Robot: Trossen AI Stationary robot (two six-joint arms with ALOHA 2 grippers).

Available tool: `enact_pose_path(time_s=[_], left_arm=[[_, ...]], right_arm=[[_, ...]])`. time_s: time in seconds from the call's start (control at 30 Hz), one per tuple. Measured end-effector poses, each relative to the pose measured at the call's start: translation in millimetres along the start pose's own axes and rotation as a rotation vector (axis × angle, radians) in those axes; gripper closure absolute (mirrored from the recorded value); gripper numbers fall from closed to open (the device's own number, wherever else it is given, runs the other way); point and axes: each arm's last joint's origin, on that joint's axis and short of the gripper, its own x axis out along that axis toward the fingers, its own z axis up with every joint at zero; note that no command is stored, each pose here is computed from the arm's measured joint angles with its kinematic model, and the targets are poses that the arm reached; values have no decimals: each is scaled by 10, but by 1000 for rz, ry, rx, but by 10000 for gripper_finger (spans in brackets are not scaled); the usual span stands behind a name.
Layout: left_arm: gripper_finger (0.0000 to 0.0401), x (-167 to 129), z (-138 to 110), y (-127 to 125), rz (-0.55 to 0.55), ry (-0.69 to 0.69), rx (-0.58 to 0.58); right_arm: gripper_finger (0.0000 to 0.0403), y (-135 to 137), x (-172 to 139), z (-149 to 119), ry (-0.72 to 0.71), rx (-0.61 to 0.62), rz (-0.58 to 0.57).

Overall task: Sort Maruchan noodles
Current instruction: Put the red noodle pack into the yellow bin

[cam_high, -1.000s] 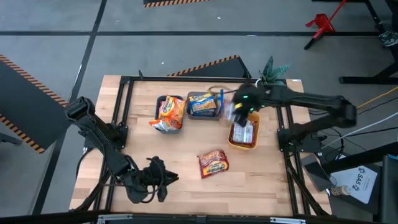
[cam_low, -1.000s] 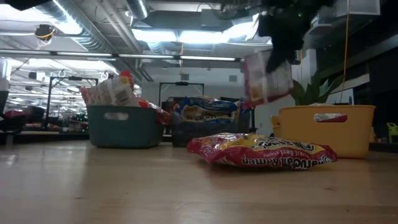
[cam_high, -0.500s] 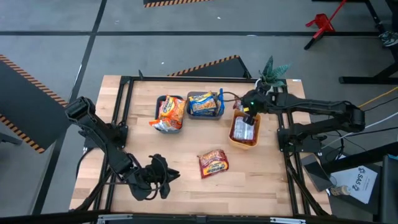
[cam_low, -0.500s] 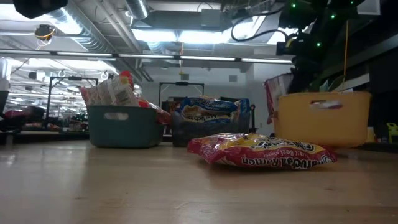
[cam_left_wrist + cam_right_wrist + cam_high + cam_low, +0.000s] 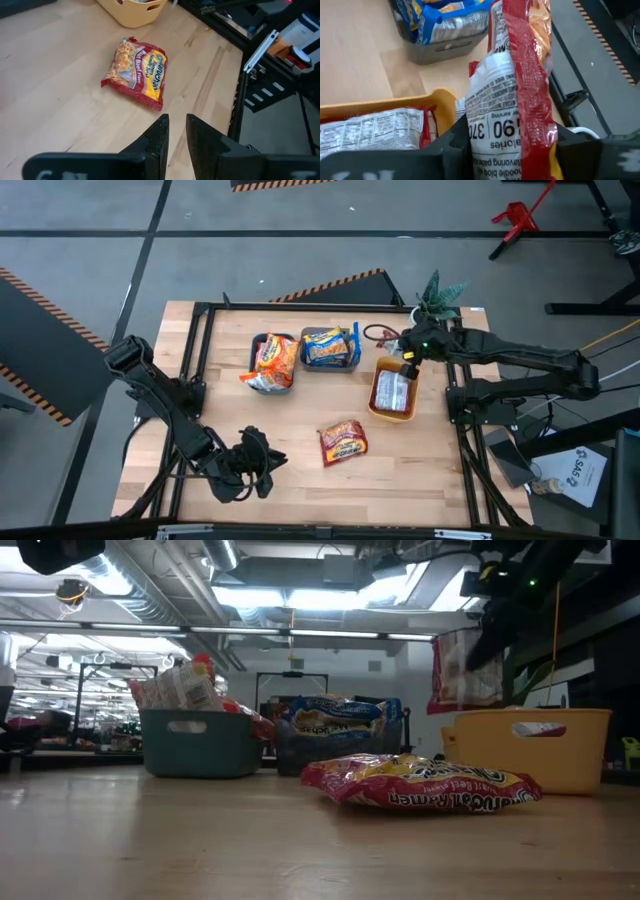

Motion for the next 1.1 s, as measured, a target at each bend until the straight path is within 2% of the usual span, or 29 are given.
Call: enact_pose_path(time_s=[0.13,0.4,0.77,0.9,1.1], left_arm=[[341,32,26,27,20,-3,-41],[341,174,151,94,42,31,-48],[341,250,228,141,61,33,-23],[341,250,228,141,62,32,-23],[341,250,229,140,62,30,-24]], right_arm=[[291,49,66,-73,33,-21,66],[291,85,94,-284,149,-57,86],[291,91,78,-304,126,-123,121],[291,144,180,-381,121,-110,158],[291,136,197,-325,83,-104,133]])
